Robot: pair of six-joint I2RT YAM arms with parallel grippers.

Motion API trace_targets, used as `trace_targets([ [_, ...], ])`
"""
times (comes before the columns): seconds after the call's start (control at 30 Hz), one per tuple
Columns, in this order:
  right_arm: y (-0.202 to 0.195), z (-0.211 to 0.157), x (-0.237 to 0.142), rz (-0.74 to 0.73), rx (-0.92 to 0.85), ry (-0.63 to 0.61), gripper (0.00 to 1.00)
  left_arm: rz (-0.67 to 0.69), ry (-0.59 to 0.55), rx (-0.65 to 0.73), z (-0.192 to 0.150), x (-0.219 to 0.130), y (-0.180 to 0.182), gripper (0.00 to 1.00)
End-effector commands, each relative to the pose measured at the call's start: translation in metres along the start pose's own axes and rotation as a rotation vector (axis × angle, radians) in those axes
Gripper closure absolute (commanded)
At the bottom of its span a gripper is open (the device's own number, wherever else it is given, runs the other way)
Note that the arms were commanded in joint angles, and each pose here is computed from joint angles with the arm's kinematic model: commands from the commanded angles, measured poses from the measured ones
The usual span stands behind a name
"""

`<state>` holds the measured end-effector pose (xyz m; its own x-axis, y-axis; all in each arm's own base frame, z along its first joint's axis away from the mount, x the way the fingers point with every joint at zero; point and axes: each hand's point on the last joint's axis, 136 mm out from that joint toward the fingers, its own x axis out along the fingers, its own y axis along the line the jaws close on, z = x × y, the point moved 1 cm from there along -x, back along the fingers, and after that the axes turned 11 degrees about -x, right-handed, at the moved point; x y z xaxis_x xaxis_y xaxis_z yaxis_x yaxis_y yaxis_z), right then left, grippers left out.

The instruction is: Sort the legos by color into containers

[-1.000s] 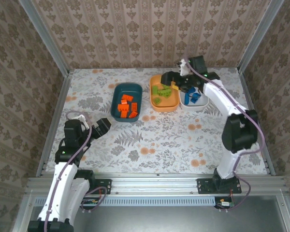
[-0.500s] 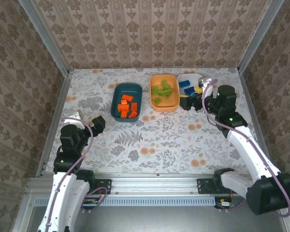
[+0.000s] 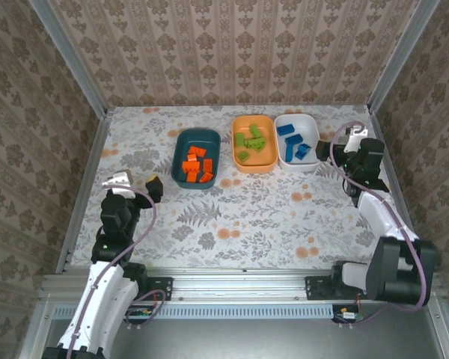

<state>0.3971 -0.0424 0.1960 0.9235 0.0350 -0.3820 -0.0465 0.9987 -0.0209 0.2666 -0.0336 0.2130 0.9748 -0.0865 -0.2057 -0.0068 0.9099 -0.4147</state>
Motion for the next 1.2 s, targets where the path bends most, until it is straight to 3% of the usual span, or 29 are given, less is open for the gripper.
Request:
trace_targets([
  [0.0,-0.005,-0.022,0.018,-0.012,-0.022,0.024,0.0,0.011,-0.065,0.039,0.014,0.001,-0.001,0.0],
  [0.13,0.004,-0.038,0.035,0.049,0.001,0.103,0.0,0.044,-0.061,0.058,0.017,0.006,0.002,0.0],
  [0.33,0.031,-0.05,0.031,0.114,0.004,0.12,0.0,0.137,-0.017,0.119,0.014,0.017,0.014,0.0],
  [0.67,0.028,-0.075,0.029,0.045,0.002,-0.009,0.0,0.314,0.059,0.258,-0.004,0.067,0.056,0.0],
  [1.17,0.031,-0.075,0.028,0.052,-0.006,-0.02,0.0,0.287,0.114,0.348,-0.035,0.136,0.075,0.0],
])
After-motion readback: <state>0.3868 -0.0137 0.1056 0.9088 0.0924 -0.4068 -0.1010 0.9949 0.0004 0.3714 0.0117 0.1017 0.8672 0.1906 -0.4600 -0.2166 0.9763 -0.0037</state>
